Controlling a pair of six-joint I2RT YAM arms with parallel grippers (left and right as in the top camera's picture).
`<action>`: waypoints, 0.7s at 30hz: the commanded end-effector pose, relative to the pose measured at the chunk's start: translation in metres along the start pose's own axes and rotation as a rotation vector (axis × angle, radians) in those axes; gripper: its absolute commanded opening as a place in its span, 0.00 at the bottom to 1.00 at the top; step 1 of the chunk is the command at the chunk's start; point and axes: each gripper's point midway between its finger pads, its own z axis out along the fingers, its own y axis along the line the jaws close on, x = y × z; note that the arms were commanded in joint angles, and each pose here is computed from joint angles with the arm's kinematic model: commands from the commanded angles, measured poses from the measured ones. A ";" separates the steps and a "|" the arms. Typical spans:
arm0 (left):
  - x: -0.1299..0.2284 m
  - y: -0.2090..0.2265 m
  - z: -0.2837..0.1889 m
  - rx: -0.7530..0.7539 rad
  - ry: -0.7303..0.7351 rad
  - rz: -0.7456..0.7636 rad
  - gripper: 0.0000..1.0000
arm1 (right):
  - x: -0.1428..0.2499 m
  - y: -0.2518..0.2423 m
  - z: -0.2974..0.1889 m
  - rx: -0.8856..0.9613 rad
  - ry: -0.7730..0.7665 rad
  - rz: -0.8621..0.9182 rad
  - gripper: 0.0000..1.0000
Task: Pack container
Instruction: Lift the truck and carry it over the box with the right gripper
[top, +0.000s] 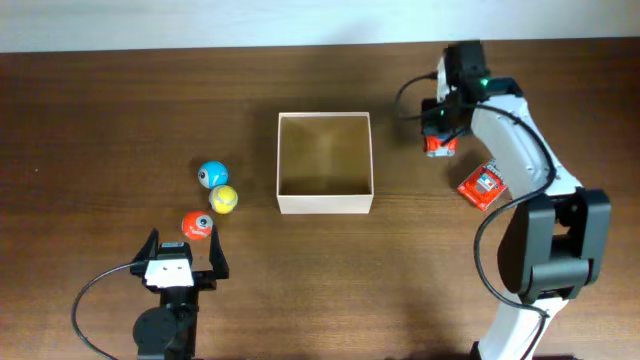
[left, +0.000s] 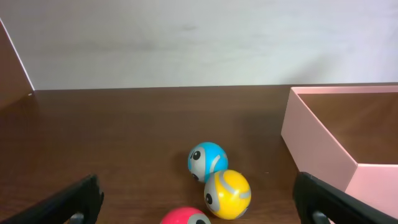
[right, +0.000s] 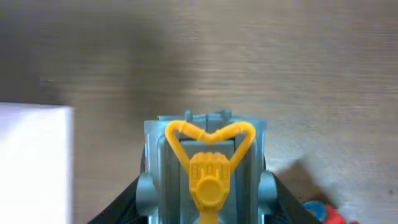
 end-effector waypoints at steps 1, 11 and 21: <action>0.000 -0.001 0.000 0.005 -0.004 0.015 0.99 | -0.029 0.038 -0.046 -0.224 -0.090 -0.063 0.35; 0.000 -0.001 0.000 0.005 -0.004 0.015 0.99 | -0.045 0.144 -0.123 -0.633 -0.178 -0.220 0.35; 0.000 -0.001 0.000 0.005 -0.004 0.015 0.99 | -0.040 0.218 -0.118 -0.480 -0.227 -0.252 0.35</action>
